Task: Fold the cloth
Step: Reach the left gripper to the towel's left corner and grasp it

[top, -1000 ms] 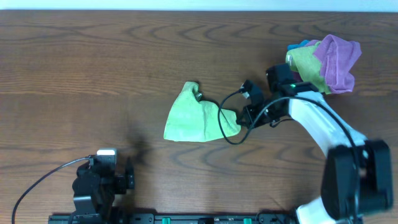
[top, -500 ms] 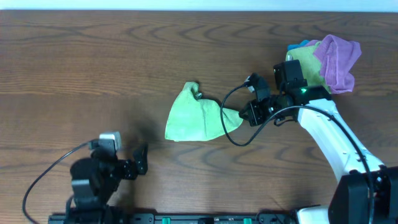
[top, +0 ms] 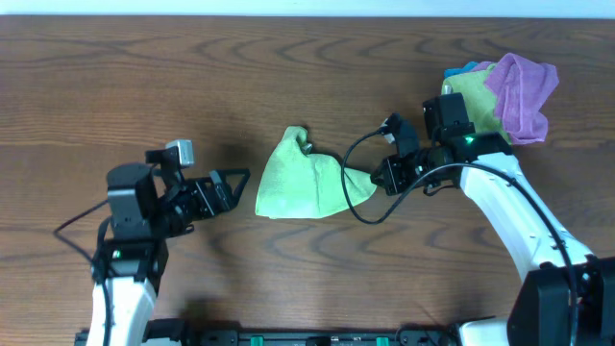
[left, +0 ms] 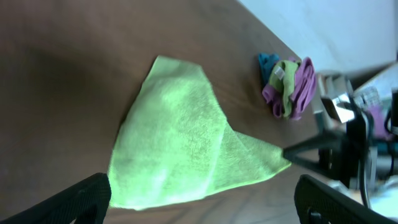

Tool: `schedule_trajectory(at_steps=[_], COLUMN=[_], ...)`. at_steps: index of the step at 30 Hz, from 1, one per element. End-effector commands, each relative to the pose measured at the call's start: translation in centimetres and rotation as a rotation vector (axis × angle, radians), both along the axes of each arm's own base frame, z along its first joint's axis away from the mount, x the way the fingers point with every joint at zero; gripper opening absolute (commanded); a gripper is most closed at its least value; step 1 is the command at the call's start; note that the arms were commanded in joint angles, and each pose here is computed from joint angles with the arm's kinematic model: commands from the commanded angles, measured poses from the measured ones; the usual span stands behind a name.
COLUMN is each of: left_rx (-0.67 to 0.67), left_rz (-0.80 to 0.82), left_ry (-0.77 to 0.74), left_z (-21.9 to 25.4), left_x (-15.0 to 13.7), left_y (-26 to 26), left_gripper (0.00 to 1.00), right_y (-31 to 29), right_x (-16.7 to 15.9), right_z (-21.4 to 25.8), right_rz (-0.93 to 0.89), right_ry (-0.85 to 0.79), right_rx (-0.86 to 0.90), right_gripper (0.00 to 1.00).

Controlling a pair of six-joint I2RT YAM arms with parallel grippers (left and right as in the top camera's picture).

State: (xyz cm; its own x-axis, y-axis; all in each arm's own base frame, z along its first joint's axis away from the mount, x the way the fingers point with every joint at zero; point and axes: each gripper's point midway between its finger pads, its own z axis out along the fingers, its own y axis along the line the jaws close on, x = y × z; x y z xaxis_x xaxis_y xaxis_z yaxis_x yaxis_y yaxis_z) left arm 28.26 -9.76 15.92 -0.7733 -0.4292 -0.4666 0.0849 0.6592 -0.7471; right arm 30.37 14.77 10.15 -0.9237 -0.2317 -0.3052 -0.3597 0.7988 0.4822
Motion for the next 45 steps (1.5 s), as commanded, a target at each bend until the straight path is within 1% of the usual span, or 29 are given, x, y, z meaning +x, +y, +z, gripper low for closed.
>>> schedule_trajectory(at_steps=[1,6,10,15,23,31,38,45], left_rx=[-0.129,-0.2,-0.252,-0.273,-0.322,-0.346,-0.345,-0.304], left_rz=[0.048,0.102,0.122,0.148,0.146,0.147,0.131,0.086], left_ry=[0.18,0.393,0.51,0.62,0.703,0.754,0.769,0.772], left_z=[-1.6,-5.6,-8.2,-11.1,-13.6,-14.9,-15.1,-15.3], left_x=[0.2,0.5,1.0,0.9,1.1,0.9,0.6,0.0], left_y=[-0.6,-0.7,-1.1,-1.1,-1.6,-1.9,-2.5,-4.5], left_gripper=[0.95,0.95,0.95,0.95,0.95,0.95,0.95,0.95], right_y=[0.2,0.2,0.2,0.2,0.2,0.2,0.2,0.2], right_x=[-0.2,-0.2,-0.2,-0.2,-0.2,-0.2,-0.2,-0.2], right_z=[0.1,0.2,0.2,0.2,0.2,0.2,0.2,0.1], right_rz=[-0.004,-0.004,-0.004,-0.004,-0.011,-0.013,-0.013,-0.019], right_ry=[0.008,0.007,0.007,0.008,0.012,0.014,0.014,0.018], right_rx=[0.006,0.006,0.007,0.007,0.008,0.008,0.008,0.009], right_gripper=[0.01,0.01,0.01,0.01,0.01,0.01,0.01,0.01])
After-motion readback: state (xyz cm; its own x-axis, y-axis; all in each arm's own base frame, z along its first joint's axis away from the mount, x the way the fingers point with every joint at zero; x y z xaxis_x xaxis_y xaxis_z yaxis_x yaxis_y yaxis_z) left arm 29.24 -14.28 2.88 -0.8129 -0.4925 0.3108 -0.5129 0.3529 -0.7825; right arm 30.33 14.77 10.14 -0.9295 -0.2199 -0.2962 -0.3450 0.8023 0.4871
